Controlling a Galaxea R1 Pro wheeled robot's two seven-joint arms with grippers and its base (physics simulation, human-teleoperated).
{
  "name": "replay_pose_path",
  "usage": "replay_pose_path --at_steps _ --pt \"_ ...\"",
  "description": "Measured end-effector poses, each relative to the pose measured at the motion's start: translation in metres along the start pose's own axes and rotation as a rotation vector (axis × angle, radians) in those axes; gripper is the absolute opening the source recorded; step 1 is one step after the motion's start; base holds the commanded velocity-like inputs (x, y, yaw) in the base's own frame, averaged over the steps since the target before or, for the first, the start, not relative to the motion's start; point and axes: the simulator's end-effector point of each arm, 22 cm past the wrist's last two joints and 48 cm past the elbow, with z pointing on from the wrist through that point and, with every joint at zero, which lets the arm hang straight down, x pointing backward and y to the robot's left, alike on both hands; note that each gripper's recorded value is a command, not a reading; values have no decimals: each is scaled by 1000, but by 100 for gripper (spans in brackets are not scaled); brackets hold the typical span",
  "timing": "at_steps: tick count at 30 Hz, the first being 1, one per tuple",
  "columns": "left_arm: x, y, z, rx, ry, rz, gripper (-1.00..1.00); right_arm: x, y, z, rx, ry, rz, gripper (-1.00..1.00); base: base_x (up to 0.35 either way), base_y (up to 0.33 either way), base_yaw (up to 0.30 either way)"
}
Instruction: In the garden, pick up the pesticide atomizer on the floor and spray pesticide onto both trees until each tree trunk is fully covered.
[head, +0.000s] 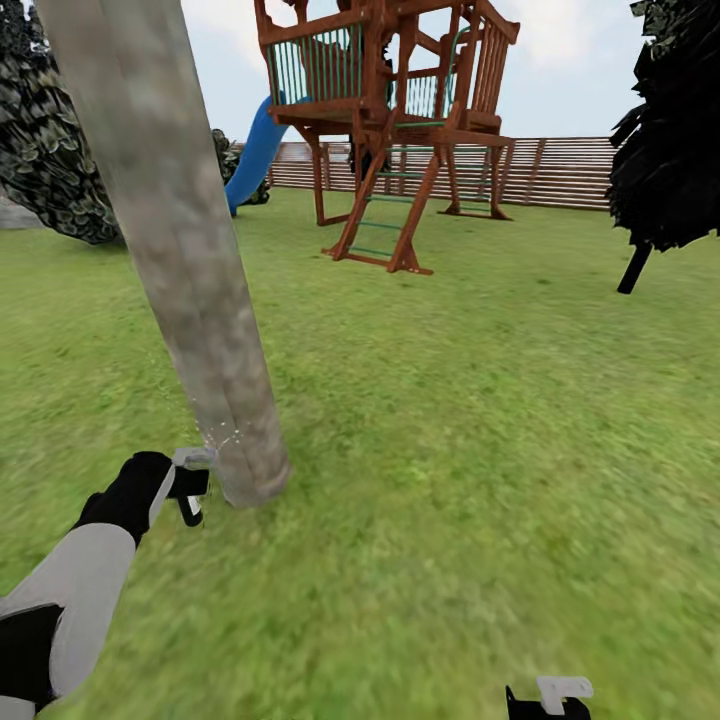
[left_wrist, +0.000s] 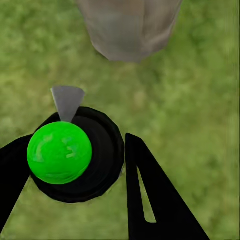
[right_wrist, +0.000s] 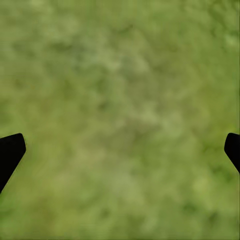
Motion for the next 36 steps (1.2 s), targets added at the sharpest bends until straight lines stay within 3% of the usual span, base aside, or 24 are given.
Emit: replay_pose_path --at_steps 4,7,9,12,14,16,23,24,26,36 --pt "-42 10 -16 -10 -46 -12 -100 0 -3 0 4 -1 -2 100 0 0 3" --pt "-47 50 -24 -41 -38 -24 -100 0 -4 0 5 -1 -2 100 0 0 0" --pt "-44 56 -25 -1 -35 -30 -100 -1 -3 0 5 -1 -1 100 0 0 0" --pt "-42 37 -23 10 -18 63 -100 0 -3 0 5 -1 -1 100 0 0 120" --pt "-47 9 -23 43 -22 85 -100 -1 -3 1 5 -1 -1 100 0 0 258" --pt "-48 -4 -23 54 -25 99 -100 -1 -3 0 5 -1 -1 100 0 0 273" --pt "-54 -5 -25 51 -38 108 -100 -1 -5 0 8 -1 -1 100 15 -112 87" --pt "-69 -5 -34 48 -74 108 -100 -1 -5 0 9 -2 -1 100 21 -267 1" --pt "-78 -3 -45 38 -75 96 -100 -1 -5 1 9 -2 -1 100 -10 -271 0" --pt "-106 0 -65 26 -142 96 -100 -1 -4 0 7 -1 -1 100 -73 -235 0"
